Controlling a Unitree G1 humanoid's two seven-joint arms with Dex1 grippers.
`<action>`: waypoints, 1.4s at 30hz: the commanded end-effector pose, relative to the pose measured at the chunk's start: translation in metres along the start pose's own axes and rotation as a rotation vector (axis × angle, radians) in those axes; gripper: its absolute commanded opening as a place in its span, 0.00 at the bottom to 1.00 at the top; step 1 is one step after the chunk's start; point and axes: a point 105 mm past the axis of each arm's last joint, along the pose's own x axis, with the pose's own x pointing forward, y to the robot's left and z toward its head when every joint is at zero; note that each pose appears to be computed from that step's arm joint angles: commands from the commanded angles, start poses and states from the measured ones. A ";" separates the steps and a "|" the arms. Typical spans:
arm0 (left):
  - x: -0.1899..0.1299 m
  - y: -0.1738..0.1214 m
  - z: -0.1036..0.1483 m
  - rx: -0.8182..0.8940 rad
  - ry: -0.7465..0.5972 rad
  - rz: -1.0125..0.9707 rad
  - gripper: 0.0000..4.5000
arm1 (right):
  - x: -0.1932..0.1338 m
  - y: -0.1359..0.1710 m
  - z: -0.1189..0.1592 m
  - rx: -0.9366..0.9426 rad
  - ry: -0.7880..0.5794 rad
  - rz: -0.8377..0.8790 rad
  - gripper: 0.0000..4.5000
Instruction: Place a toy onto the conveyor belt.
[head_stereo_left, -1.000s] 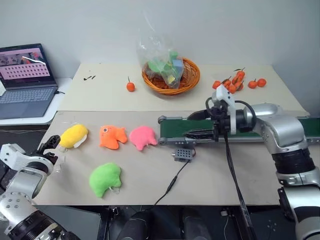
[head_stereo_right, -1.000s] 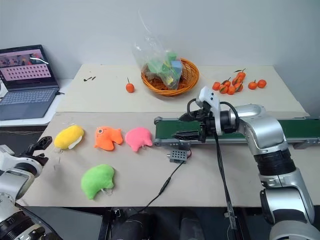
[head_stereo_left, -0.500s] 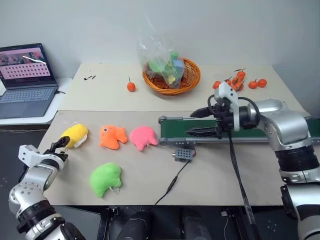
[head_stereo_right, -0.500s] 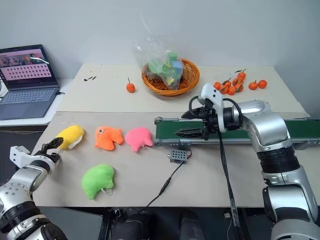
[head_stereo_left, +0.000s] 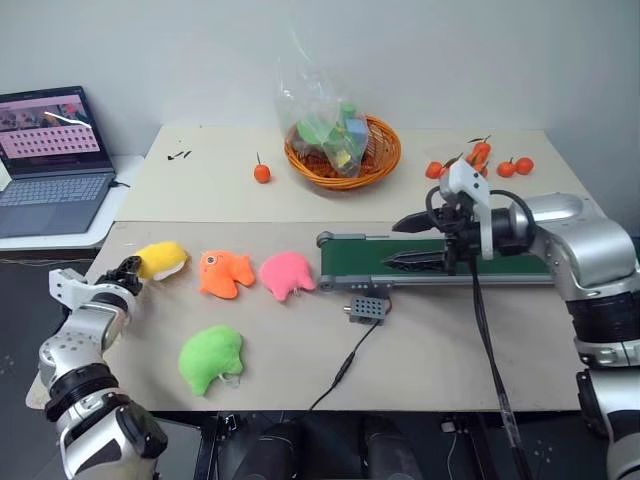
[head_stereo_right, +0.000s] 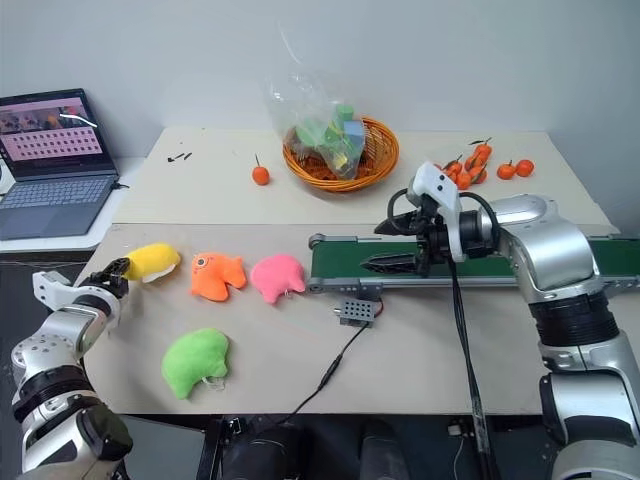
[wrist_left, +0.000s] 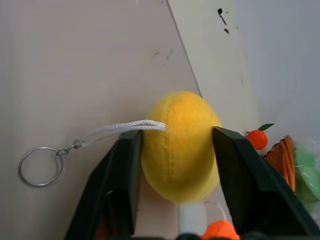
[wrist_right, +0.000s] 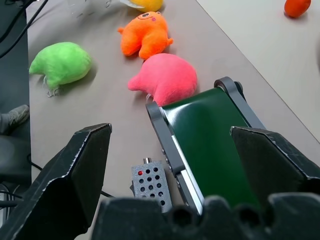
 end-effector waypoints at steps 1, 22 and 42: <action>-0.005 -0.032 0.021 0.021 -0.082 -0.138 0.28 | -0.008 -0.003 0.018 -0.069 -0.021 -0.027 1.00; -0.044 -0.121 0.013 0.305 -0.229 -0.357 0.28 | -0.002 -0.002 0.013 -0.063 -0.021 -0.040 1.00; -0.046 0.017 -0.017 -0.224 -0.200 0.040 0.99 | -0.002 -0.006 0.015 -0.079 0.002 -0.035 1.00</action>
